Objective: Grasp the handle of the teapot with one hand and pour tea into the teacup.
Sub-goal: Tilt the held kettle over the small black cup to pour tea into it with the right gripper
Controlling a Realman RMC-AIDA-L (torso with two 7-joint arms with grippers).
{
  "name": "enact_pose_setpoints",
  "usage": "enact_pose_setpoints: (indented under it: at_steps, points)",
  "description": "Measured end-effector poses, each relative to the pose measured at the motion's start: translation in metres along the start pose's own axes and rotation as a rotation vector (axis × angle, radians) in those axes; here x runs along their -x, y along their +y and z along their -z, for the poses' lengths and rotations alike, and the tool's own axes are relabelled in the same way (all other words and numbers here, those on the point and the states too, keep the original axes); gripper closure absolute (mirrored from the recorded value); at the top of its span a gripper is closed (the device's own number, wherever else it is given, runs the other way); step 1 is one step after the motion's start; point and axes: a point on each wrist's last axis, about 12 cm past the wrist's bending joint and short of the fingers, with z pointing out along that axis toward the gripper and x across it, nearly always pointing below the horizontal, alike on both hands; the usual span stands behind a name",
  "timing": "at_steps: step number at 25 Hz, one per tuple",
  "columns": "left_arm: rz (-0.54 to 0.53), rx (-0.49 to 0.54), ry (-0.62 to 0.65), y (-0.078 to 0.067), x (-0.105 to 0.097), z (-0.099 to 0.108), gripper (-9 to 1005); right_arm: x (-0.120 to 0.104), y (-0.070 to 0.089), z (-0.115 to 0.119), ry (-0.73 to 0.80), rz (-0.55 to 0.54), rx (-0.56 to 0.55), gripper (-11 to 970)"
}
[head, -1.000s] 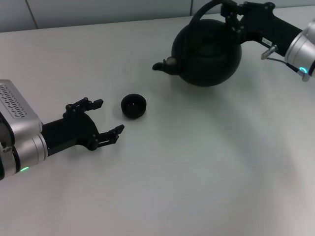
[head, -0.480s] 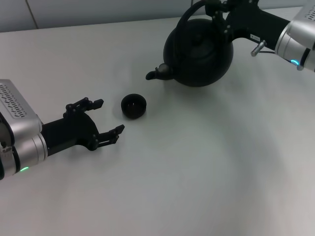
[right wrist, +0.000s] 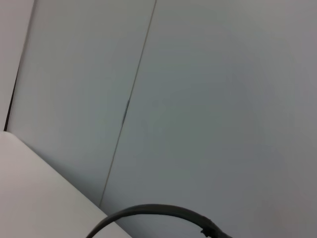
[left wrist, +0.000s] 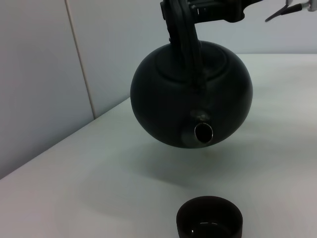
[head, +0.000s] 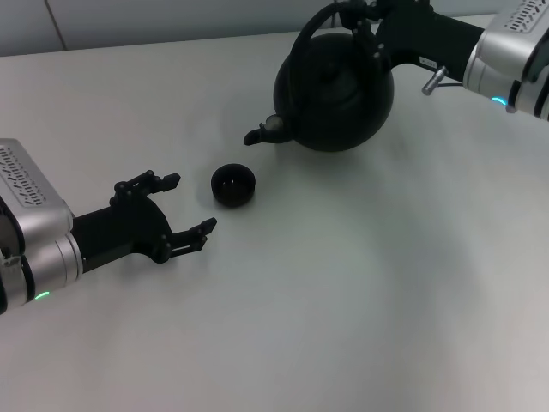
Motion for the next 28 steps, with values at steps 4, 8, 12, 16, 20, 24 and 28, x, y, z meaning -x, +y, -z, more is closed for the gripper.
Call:
enact_pose_setpoints:
  at_steps: [4,8,12,16,20,24,28]
  points:
    - [-0.001,-0.001,-0.001,0.000,0.001,0.000,156,0.003,0.000,-0.005,0.017,0.035,0.012,855]
    - [-0.002,-0.001,-0.001,0.000,0.001,-0.001,156,0.005,0.001,-0.008,0.029,0.056,0.020,856]
    - [-0.003,-0.001,-0.002,0.001,0.001,-0.001,156,0.006,0.002,-0.013,0.040,0.071,0.028,856]
    - [-0.004,-0.001,-0.002,0.001,0.001,-0.001,155,0.008,0.003,-0.015,0.046,0.087,0.034,856]
    - [-0.004,-0.001,-0.002,0.001,0.001,-0.001,155,0.009,0.005,-0.020,0.064,0.117,0.046,856]
    - [-0.003,-0.001,-0.002,0.001,0.001,-0.001,156,0.010,0.007,-0.022,0.071,0.134,0.059,856]
    - [-0.003,-0.001,-0.001,0.000,0.001,-0.001,156,0.013,0.007,-0.024,0.067,0.146,0.064,857]
